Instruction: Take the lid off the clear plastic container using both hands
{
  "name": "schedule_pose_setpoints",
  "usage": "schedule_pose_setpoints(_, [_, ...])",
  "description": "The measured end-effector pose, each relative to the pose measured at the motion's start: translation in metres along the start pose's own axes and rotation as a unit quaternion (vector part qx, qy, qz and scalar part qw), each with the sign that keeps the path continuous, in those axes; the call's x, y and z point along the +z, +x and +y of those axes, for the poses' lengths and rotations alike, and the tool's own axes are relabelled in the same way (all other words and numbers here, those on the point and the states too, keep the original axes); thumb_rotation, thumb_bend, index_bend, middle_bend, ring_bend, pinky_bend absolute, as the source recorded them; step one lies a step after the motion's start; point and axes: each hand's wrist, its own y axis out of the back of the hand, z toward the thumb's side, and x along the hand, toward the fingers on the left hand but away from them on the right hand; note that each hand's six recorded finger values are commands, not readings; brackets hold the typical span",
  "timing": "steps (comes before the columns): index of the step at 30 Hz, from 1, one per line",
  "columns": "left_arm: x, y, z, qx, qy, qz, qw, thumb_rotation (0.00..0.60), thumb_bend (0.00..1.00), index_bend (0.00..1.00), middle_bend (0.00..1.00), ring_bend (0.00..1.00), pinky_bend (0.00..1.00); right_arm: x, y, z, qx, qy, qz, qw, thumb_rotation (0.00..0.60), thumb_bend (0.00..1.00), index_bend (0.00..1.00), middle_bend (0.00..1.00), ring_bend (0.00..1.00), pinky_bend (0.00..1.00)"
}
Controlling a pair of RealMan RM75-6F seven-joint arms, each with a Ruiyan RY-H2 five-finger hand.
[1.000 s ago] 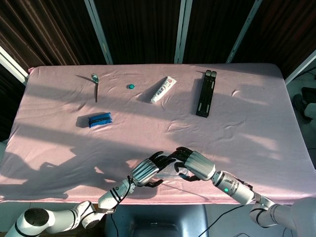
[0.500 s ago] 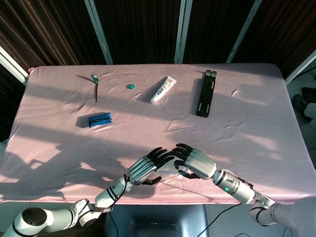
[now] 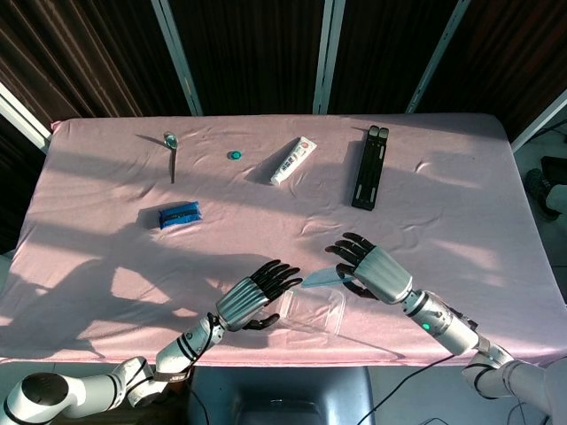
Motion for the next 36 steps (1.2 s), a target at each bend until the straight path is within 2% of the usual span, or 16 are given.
schedule_pose_setpoints(5, [-0.014,-0.011,0.011,0.009,0.008,0.017,0.9998,0.6,0.34,0.0,0.0,0.0,0.0,-0.02,0.007,0.0,0.003,0.037,-0.026,0.999,0.6,0.53,0.76,0.33,0.26,0.29])
schedule_pose_setpoints(9, [-0.028,-0.022,0.017,0.014,0.009,0.039,0.9991,0.6,0.34,0.0,0.0,0.0,0.0,-0.033,0.01,-0.01,0.017,0.058,-0.044,0.9972,0.6,0.52,0.76,0.34,0.26,0.29])
schedule_pose_setpoints(15, [-0.041,-0.033,0.024,0.019,0.01,0.059,0.998,0.6,0.34,0.0,0.0,0.0,0.0,-0.043,0.014,-0.025,0.036,0.06,-0.058,0.9958,0.6,0.53,0.75,0.34,0.26,0.29])
schedule_pose_setpoints(17, [-0.044,-0.035,0.026,0.022,0.01,0.062,0.9978,0.6,0.34,0.0,0.0,0.0,0.0,-0.042,0.018,-0.029,0.042,0.059,-0.056,0.9958,0.6,0.52,0.72,0.34,0.26,0.29])
schedule_pose_setpoints(21, [-0.045,-0.038,0.03,0.027,0.01,0.063,0.9976,0.6,0.34,0.0,0.0,0.0,0.0,-0.039,0.031,-0.032,0.048,0.053,-0.05,0.9962,0.6,0.52,0.61,0.34,0.26,0.29])
schedule_pose_setpoints(27, [-0.045,-0.042,0.031,0.029,0.009,0.062,0.9976,0.6,0.34,0.0,0.0,0.0,0.0,-0.045,0.055,-0.037,0.072,0.069,-0.063,0.993,0.6,0.51,0.3,0.28,0.19,0.19])
schedule_pose_setpoints(29, [-0.045,-0.044,0.03,0.027,0.008,0.064,0.9976,0.6,0.34,0.0,0.0,0.0,0.0,-0.048,0.061,-0.04,0.087,0.071,-0.071,0.9911,0.6,0.46,0.21,0.24,0.15,0.15])
schedule_pose_setpoints(33, [-0.047,-0.048,0.026,0.022,-0.003,0.071,0.9972,0.6,0.34,0.0,0.0,0.0,0.0,-0.054,0.074,-0.044,0.121,0.073,-0.085,0.9863,0.6,0.33,0.09,0.16,0.09,0.07])
schedule_pose_setpoints(36, [-0.048,-0.054,0.022,0.018,-0.015,0.078,0.9967,0.6,0.34,0.0,0.0,0.0,0.0,-0.055,0.081,-0.043,0.138,0.073,-0.091,0.9835,0.6,0.26,0.05,0.14,0.06,0.04])
